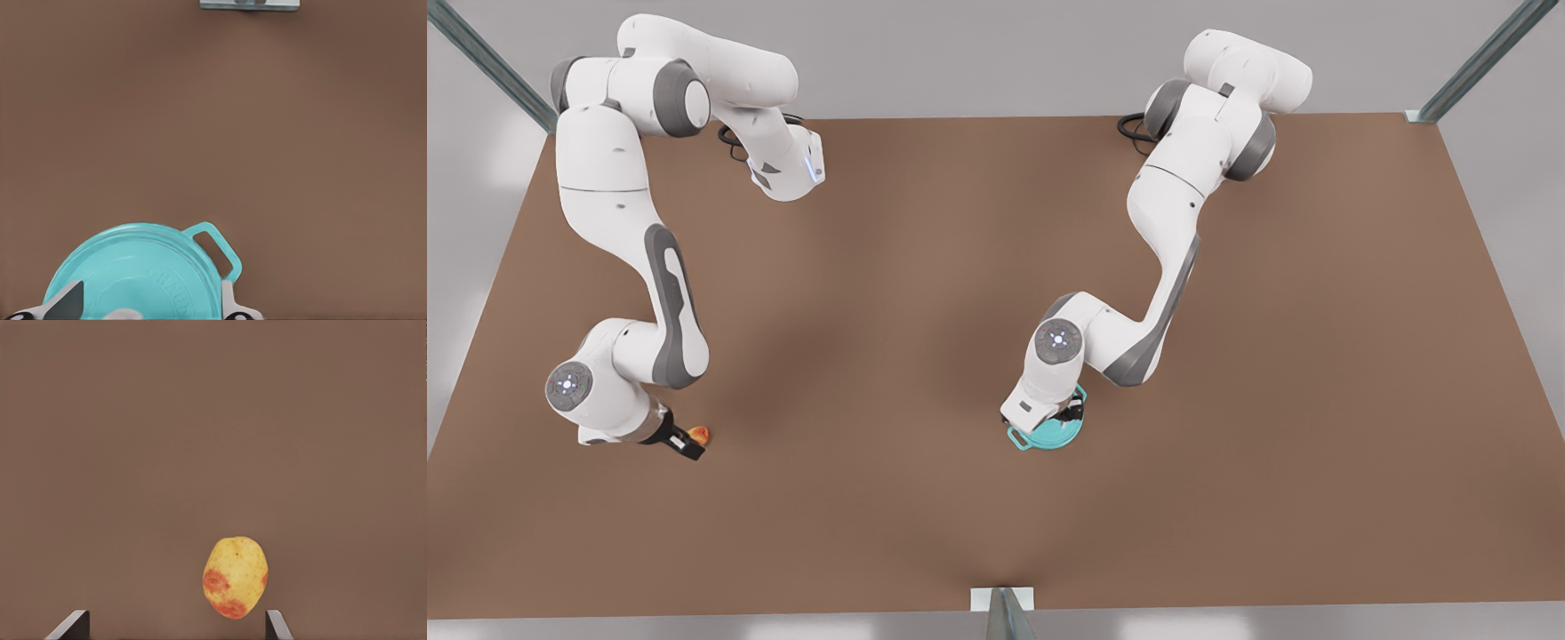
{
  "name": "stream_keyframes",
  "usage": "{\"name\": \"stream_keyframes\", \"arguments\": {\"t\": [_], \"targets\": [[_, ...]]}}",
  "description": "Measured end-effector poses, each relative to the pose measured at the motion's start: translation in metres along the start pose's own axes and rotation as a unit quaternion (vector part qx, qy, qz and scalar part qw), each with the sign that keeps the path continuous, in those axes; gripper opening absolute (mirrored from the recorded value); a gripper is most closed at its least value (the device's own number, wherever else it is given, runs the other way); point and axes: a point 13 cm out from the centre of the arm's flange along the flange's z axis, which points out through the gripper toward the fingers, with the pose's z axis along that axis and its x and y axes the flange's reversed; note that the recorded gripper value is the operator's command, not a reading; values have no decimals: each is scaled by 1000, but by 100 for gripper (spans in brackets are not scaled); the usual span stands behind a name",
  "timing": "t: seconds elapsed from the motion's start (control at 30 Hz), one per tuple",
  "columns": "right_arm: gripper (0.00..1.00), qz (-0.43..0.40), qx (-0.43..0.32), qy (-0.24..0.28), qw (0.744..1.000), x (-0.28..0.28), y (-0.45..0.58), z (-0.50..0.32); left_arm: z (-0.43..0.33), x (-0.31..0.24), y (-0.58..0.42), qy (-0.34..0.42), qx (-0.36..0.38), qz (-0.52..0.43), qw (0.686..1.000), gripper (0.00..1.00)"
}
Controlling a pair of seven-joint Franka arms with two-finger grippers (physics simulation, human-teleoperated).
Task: Open the pot lid and put the potato into the pot
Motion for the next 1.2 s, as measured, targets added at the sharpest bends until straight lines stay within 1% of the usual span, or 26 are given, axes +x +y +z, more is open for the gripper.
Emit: {"name": "stream_keyframes", "arguments": {"t": [0.07, 0.13, 0.47, 0.53, 0.57, 0.6, 0.7, 0.87, 0.9, 0.93, 1.0, 1.1, 1.17, 1.2], "targets": [[97, 10, 2, 4, 1000, 1, -3, 10, 3, 2, 2, 3, -5, 5, 1000, 100], [100, 24, 3, 7, 1000, 0, -11, 20, 6, 8, 6, 9, -14, 11, 1000, 100], [98, 54, 6, 17, 998, 9, -20, 56, 31, 32, 27, 45, -44, 26, 998, 100], [98, 56, 8, 19, 998, 13, -23, 60, 30, 32, 28, 46, -45, 27, 998, 79], [97, 56, 10, 21, 998, 15, -24, 62, 29, 31, 30, 45, -45, 26, 998, 64], [97, 57, 11, 23, 998, 17, -26, 65, 28, 30, 31, 45, -45, 26, 998, 54], [96, 58, 13, 25, 998, 18, -30, 67, 23, 26, 31, 43, -45, 25, 998, 46], [93, 55, 15, 28, 998, 22, -32, 71, 6, 11, 43, 39, -50, 16, 998, 45], [93, 54, 15, 28, 998, 22, -32, 71, 1, 0, 60, 41, -50, 6, 998, 45], [90, 54, 16, 28, 998, 22, -32, 72, -4, -12, 83, 45, -52, -6, 998, 46], [89, 52, 17, 30, 998, 23, -34, 74, -8, -44, 156, 59, -52, -42, 996, 46], [87, 50, 17, 31, 998, 24, -34, 76, 14, -69, 249, 77, -43, -66, 994, 46], [85, 48, 18, 31, 998, 24, -35, 77, 50, -68, 272, 88, -32, -55, 994, 46], [82, 47, 18, 32, 998, 24, -35, 78, 64, -67, 274, 88, -26, -44, 995, 46]]}}
